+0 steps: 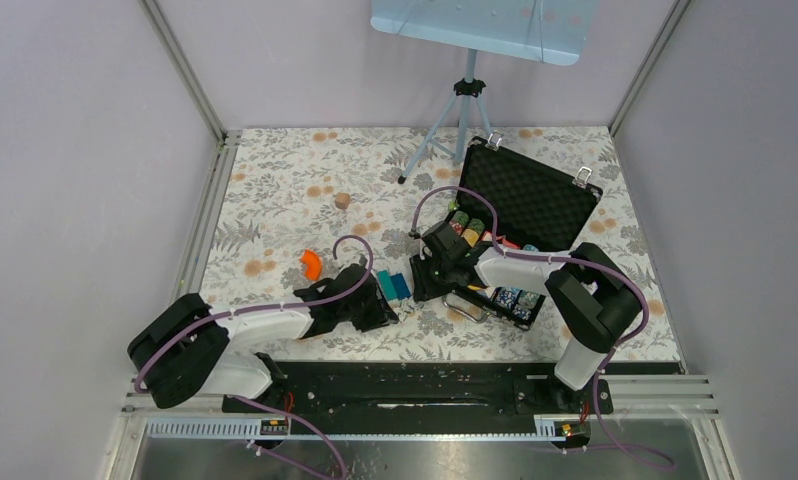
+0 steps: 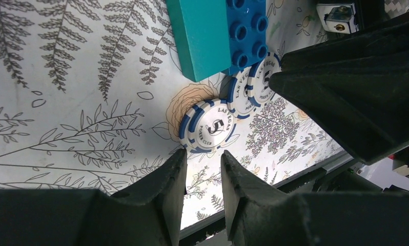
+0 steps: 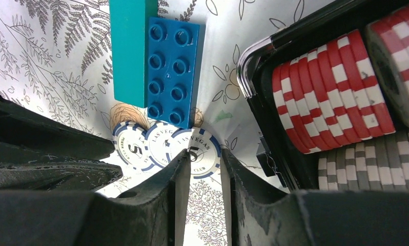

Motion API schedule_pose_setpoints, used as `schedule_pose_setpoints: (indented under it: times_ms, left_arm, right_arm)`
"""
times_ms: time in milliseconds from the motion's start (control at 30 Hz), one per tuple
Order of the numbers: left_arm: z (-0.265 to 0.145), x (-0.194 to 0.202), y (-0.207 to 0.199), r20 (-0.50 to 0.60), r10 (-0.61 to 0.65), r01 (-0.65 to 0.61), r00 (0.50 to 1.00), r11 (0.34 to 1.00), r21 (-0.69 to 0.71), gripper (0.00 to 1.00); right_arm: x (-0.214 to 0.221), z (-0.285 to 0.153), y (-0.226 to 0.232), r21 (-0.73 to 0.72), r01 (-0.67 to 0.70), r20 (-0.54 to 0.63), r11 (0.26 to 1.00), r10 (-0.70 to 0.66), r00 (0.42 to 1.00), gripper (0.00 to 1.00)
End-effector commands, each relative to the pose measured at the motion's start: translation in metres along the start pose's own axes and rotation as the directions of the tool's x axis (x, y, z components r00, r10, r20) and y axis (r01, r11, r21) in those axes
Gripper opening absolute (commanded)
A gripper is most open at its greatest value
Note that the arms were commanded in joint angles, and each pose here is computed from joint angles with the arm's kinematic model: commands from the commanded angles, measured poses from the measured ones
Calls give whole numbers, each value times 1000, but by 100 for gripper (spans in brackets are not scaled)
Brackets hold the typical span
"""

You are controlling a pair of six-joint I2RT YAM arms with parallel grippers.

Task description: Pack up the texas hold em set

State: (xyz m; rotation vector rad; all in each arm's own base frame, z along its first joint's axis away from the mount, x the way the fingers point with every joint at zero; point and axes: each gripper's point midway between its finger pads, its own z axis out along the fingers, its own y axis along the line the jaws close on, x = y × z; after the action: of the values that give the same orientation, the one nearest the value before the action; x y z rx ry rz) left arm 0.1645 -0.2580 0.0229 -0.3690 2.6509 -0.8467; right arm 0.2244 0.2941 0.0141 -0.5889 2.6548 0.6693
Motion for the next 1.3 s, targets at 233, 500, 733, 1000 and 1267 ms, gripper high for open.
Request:
schedule_pose_setpoints:
  times_ms: [233,500,733,1000,1267]
  left_arm:
    - [2,-5,-8,18,26,-26,999,1000,1,31]
    - [2,-5,-6,18,25,-25,1000,1000,-2,30]
    - [2,-4,-7,10,31,-31,999,1000,-2,30]
    - [2,-4,-7,9,30,-30,999,1000,-2,29]
    - [2,-4,-7,12,30,-30,999,1000,-1,29]
  right_arm:
    - [15,-2,-1,-7,-40,-49,999,40,998,34]
    - [16,0,6,-32,-18,-56,999,17,998,34]
    - [15,1,12,-53,-10,-53,999,7,999,33]
    - [12,3,18,-72,-7,-41,997,4,999,33]
    - [6,5,23,-93,2,-28,996,-4,1000,33]
